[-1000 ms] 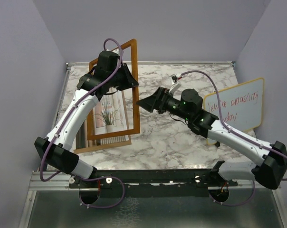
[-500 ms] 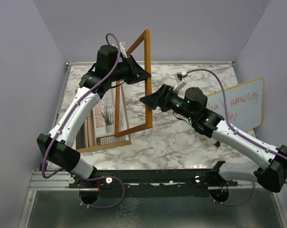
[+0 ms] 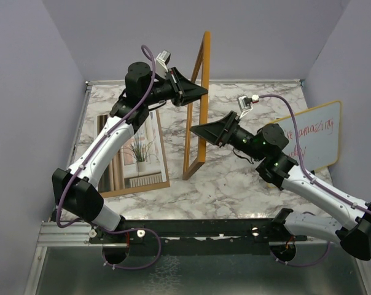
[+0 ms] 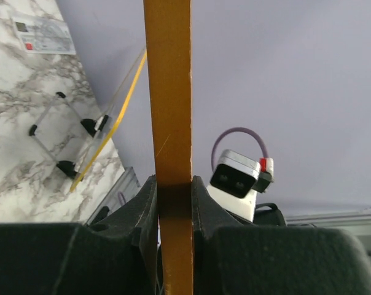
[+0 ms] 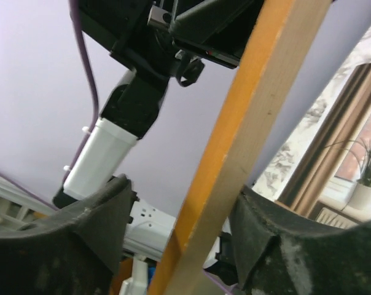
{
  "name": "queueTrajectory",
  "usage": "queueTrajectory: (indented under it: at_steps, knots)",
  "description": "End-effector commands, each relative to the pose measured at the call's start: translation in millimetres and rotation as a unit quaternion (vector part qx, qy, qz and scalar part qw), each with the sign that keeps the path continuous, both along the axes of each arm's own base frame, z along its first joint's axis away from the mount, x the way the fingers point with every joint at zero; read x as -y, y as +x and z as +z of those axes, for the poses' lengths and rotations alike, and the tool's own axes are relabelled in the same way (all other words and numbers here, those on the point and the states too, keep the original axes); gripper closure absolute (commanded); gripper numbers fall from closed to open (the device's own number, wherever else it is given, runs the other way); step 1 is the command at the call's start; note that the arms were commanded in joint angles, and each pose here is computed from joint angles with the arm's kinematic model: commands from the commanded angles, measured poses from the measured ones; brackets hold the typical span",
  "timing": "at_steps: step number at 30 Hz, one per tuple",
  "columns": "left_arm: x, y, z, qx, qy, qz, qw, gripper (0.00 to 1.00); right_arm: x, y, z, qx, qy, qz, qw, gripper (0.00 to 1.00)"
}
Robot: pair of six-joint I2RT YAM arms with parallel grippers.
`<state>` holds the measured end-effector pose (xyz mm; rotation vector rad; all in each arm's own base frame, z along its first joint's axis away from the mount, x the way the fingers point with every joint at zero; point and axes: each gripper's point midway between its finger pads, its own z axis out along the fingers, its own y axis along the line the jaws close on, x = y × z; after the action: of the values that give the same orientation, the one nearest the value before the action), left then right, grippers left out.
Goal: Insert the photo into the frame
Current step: Turn over the photo frame at the center of the board.
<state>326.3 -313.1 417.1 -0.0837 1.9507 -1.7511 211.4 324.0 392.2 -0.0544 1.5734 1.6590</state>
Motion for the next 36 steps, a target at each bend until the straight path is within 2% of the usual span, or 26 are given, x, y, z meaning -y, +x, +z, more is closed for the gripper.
queueTrajectory:
  at_steps: [1, 7, 10, 11, 14, 16, 19, 23, 28, 32, 36]
  knots:
    - [1.1, -29.1, 46.4, 0.060, -0.078, -0.048, 0.994, 1.00, 5.0, -11.4, 37.0, 0.014, 0.073, 0.027, 0.997, 0.44]
    - [0.8, -31.7, 48.7, 0.064, -0.088, -0.052, 0.993, 1.00, 5.8, -3.6, 32.3, -0.009, 0.054, 0.006, 0.998, 0.72]
    - [0.5, -31.8, 48.1, 0.065, -0.087, -0.052, 0.993, 0.99, 6.5, 0.9, 29.0, -0.014, 0.042, -0.006, 0.999, 0.79]
    - [0.6, -31.8, 47.8, 0.065, -0.087, -0.052, 0.993, 0.95, 6.4, 2.5, 27.6, -0.017, 0.039, -0.010, 0.999, 0.81]
    - [1.1, -30.7, 41.9, 0.060, -0.086, -0.052, 0.993, 0.74, 6.2, 6.6, 25.1, -0.016, 0.026, -0.019, 0.999, 0.84]
    - [1.8, -28.9, 36.7, 0.058, -0.083, -0.051, 0.994, 0.50, 7.8, 10.9, 22.8, -0.019, 0.013, -0.033, 0.999, 0.85]
    - [2.2, -22.9, 24.2, 0.057, -0.068, -0.044, 0.995, 0.25, 14.1, 16.9, 17.6, -0.025, -0.012, -0.060, 0.998, 0.85]
    - [-6.1, -6.5, -3.7, 0.057, -0.020, -0.016, 0.998, 0.09, 24.7, 28.6, -0.1, -0.050, -0.073, -0.106, 0.990, 0.86]
    - [-47.4, 19.8, -53.2, 0.041, 0.071, 0.065, 0.994, 0.01, 30.9, 43.9, -51.1, -0.091, -0.203, -0.139, 0.965, 0.86]
    - [-92.5, 30.6, -96.2, 0.018, 0.156, 0.129, 0.979, 0.01, 33.8, 54.3, -90.1, -0.111, -0.293, -0.148, 0.938, 0.85]
    - [-134.2, 31.0, -128.0, 0.003, 0.231, 0.182, 0.956, 0.01, 29.1, 62.2, -119.9, -0.123, -0.354, -0.138, 0.917, 0.85]
